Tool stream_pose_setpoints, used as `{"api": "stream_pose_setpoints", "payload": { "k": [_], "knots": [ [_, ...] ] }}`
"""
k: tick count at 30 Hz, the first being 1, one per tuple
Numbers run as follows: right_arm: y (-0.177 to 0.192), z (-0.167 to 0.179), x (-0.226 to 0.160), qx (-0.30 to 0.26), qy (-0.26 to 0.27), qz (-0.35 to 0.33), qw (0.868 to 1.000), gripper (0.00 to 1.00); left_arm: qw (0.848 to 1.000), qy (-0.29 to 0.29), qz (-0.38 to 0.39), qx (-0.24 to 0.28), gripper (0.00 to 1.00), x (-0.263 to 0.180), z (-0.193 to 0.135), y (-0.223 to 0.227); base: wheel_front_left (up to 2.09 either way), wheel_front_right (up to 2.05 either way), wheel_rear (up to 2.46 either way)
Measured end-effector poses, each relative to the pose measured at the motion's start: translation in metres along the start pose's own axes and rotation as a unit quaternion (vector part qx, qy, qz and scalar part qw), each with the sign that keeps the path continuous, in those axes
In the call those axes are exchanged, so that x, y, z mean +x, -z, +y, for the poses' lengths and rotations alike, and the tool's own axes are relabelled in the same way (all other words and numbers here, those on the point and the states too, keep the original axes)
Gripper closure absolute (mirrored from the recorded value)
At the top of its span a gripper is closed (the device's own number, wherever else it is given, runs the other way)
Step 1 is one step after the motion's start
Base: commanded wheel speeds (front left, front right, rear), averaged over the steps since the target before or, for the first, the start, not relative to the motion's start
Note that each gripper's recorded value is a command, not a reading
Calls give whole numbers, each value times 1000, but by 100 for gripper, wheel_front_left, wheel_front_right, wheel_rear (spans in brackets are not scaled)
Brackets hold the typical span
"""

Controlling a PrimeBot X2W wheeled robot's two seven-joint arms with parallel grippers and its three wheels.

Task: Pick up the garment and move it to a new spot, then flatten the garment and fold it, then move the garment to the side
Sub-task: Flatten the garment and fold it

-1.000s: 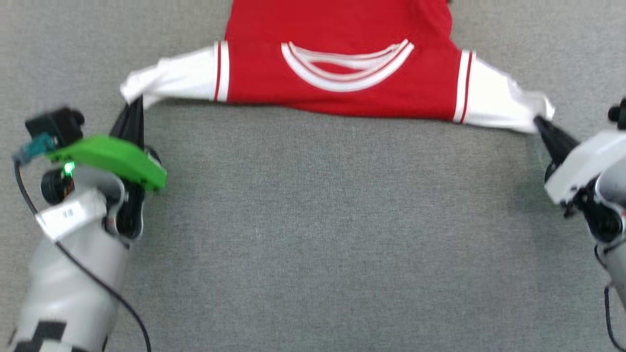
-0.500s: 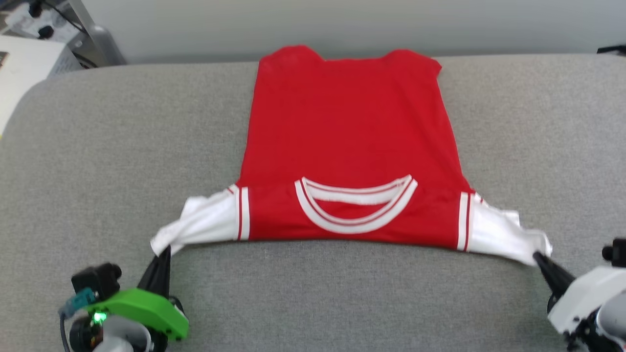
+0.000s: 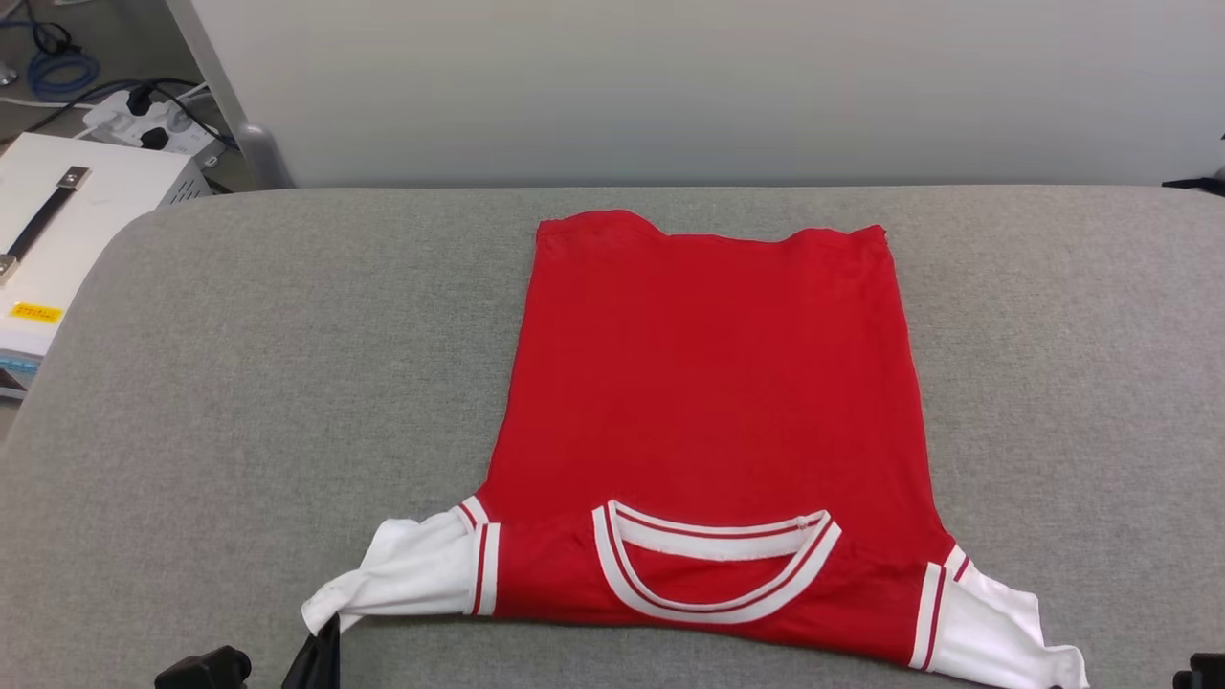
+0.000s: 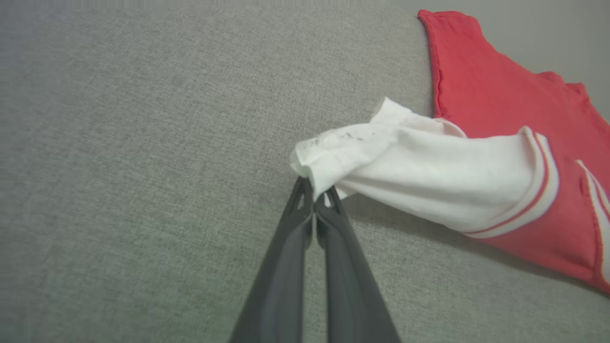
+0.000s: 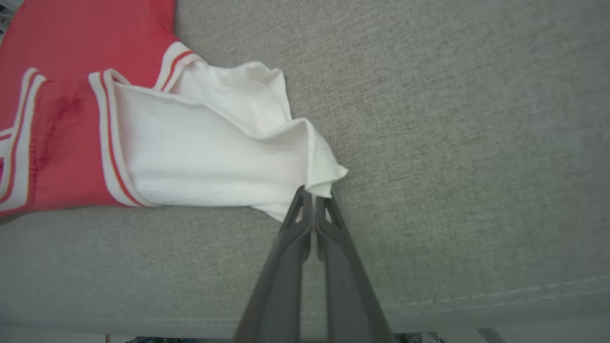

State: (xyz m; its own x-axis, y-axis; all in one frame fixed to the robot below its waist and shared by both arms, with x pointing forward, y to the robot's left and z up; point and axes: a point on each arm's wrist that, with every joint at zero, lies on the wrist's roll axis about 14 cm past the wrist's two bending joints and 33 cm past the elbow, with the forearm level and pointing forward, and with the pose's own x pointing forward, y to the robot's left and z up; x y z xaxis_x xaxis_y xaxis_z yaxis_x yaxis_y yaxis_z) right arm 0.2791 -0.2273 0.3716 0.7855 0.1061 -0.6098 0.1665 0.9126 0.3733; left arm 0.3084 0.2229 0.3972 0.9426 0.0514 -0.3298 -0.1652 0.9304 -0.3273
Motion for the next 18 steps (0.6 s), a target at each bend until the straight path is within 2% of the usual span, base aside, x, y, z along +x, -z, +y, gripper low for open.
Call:
{"api": "stream_pose_setpoints", "payload": {
  "k": [1,2,3,8,14,18],
  "knots": [
    [1,1,0,-5,0,2,1000,84,1000,-1,-4,3,100,-1,0,-2,0,0,0],
    [0,4,1,-10,-2,3,1000,57,1000,-1,-5,11,100,-1,-1,-3,0,0,0],
    [-1,7,3,-13,-5,2,1000,0,1000,-2,-6,17,100,-1,-2,-3,0,0,0],
    [-29,31,22,-31,-29,-39,998,0,999,3,-22,26,100,0,-10,-9,0,0,0],
    [-101,58,59,-54,-49,-115,991,0,998,17,-45,29,100,9,-26,-22,0,0,0],
    [-140,69,89,-67,-51,-123,989,0,997,30,-69,24,100,18,-41,-37,0,0,0]
  ]
}}
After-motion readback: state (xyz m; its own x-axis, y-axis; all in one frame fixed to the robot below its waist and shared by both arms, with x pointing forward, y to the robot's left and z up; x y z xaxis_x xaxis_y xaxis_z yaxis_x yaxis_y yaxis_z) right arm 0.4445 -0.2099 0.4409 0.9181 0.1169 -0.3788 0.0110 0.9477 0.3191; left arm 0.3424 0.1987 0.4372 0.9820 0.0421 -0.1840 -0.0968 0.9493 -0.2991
